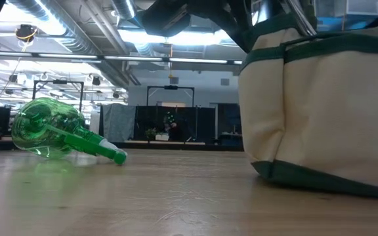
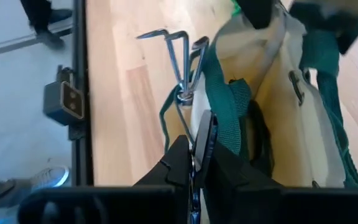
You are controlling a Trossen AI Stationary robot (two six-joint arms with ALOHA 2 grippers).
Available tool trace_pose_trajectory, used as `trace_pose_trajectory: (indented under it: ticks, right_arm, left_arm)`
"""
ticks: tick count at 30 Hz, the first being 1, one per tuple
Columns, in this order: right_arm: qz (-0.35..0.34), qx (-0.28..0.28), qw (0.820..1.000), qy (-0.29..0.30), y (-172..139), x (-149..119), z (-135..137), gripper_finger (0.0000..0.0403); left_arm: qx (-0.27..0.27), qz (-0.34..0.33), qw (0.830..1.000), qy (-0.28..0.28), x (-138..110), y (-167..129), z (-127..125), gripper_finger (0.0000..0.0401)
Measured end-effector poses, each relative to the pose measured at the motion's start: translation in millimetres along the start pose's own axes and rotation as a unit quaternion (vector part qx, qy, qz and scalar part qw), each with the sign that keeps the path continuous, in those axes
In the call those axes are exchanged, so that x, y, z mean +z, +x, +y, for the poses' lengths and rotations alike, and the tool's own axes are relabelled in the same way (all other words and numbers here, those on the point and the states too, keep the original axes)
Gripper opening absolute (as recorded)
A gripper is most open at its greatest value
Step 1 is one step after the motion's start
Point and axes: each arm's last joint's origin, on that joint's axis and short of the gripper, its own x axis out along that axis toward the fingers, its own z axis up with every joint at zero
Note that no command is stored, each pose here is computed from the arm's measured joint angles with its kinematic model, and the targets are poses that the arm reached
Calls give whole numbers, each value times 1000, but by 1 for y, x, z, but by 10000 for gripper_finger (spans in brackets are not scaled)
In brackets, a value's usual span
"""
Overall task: Pick & Place Garden tools in Gardening bag
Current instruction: Put the grafting pruner into the side pocket of the white bag
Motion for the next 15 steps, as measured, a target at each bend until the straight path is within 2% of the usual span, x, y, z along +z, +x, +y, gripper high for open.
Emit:
trace_pose_trajectory:
  ticks: [11, 15]
  right_arm:
    - [-49, -15, 997, 54, 0, -12, 8, 28]
    - [-40, -10, 998, 47, -2, -14, 8, 28]
  left_arm:
    - [-2, 6, 1000, 3, 0, 0, 0, 1]
    - [-3, 9, 1000, 6, 0, 0, 0, 1]
